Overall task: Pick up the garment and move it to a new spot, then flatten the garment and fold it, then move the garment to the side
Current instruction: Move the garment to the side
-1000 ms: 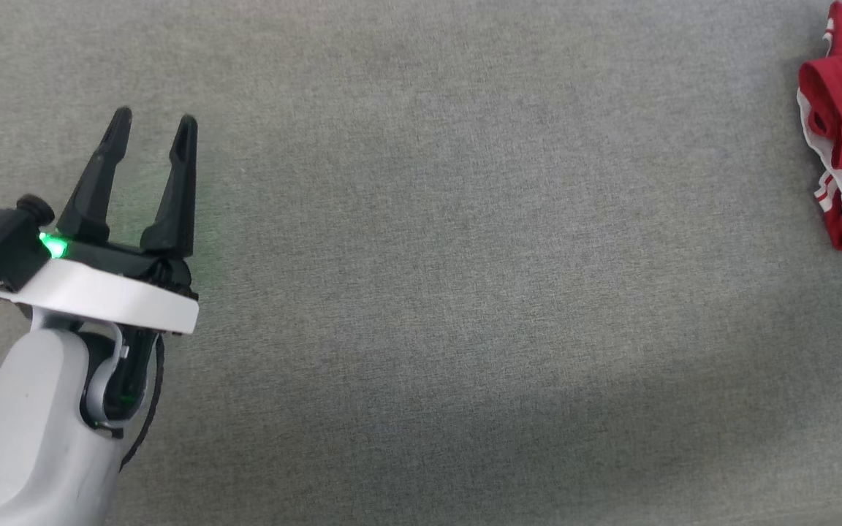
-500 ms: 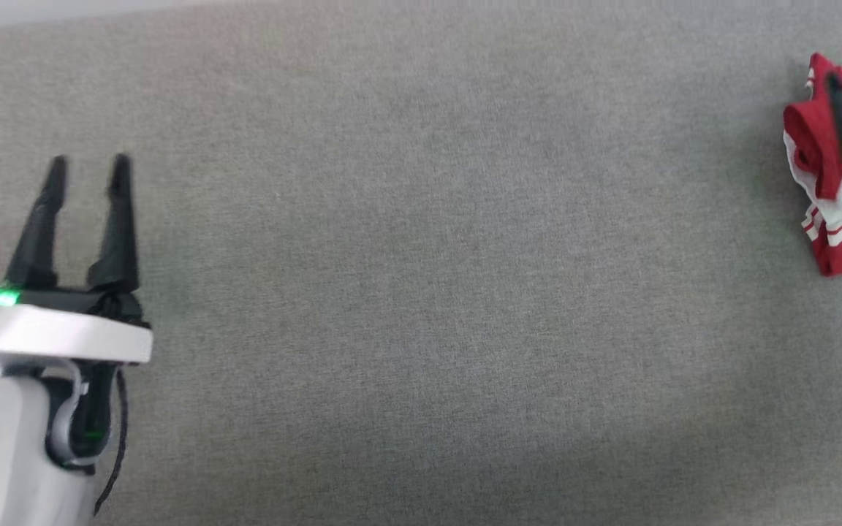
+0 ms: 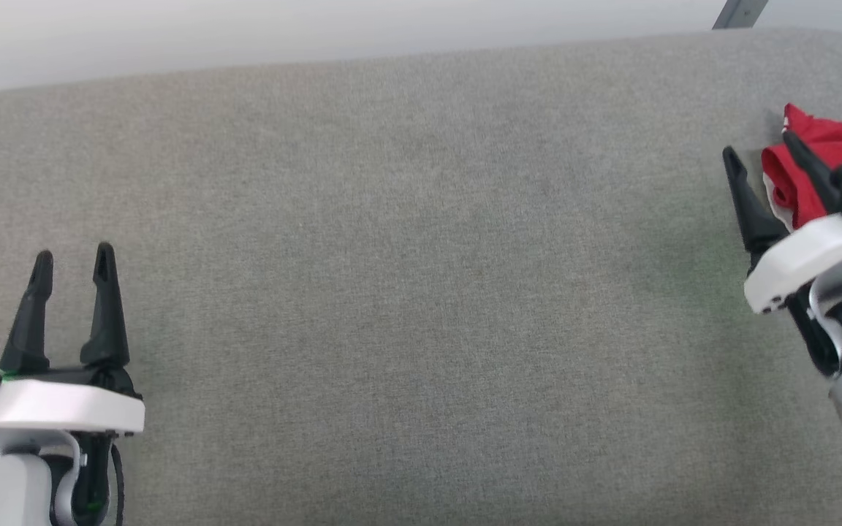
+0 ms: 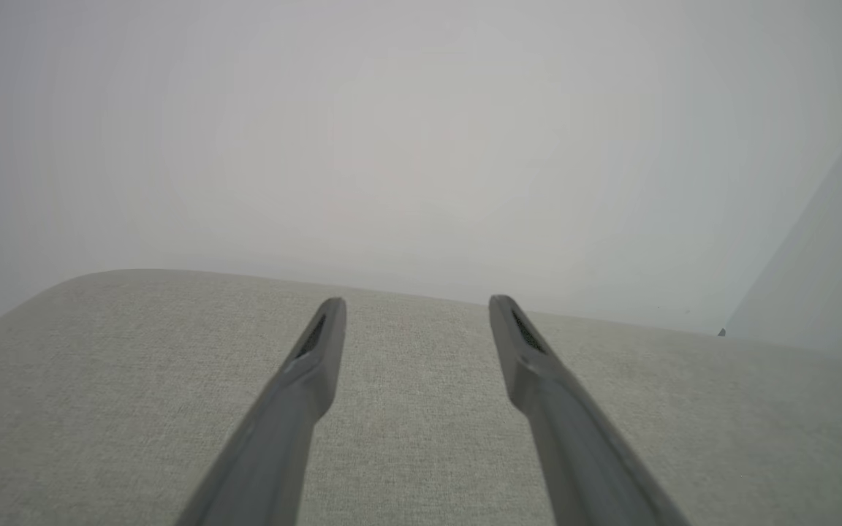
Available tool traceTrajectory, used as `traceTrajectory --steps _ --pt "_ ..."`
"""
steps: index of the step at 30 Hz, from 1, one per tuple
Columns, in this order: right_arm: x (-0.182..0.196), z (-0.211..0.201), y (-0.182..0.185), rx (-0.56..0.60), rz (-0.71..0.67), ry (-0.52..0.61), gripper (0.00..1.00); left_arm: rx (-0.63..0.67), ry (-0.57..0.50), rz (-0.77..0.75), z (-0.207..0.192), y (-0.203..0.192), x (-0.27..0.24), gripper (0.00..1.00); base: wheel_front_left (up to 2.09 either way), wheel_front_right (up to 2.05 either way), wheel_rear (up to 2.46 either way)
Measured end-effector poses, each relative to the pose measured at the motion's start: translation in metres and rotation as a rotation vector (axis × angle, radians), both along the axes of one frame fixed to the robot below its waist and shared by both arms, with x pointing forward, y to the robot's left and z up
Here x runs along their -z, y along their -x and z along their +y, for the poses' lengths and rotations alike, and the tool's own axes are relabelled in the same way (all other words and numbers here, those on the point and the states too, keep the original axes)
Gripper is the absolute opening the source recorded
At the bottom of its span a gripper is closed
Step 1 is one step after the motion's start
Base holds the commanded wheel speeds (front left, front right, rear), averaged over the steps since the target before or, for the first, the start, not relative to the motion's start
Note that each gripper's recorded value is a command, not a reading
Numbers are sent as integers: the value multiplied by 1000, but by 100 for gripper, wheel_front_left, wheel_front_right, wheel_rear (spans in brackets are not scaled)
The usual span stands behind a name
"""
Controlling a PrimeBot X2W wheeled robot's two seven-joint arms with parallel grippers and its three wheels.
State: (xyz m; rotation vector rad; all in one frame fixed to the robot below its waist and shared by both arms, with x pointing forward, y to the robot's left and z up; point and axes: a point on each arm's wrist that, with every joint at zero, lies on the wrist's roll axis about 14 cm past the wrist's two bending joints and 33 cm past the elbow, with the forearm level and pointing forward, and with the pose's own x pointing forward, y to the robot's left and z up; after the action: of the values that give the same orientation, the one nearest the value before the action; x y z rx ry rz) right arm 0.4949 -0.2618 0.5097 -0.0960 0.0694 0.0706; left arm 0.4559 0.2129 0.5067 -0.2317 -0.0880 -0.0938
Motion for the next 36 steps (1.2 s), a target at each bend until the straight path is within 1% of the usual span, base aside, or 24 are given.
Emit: traceTrajectory --steps 6,11,20,28,36 --pt "2 11 24 -16 -36 -3 100 -39 0 -1 10 20 -3 100 0 0 0" --pt "-6 18 44 -1 -89 -55 100 -69 -16 0 18 38 -4 100 0 0 0" --pt "-3 26 84 29 -123 -113 100 -133 -26 18 36 71 0 100 0 0 0" --pt "-4 33 106 45 -151 -159 100 -187 -12 39 47 98 7 100 0 0 0" --pt "-1 35 121 66 -151 -201 100 -203 -7 75 49 121 18 100 0 0 0"
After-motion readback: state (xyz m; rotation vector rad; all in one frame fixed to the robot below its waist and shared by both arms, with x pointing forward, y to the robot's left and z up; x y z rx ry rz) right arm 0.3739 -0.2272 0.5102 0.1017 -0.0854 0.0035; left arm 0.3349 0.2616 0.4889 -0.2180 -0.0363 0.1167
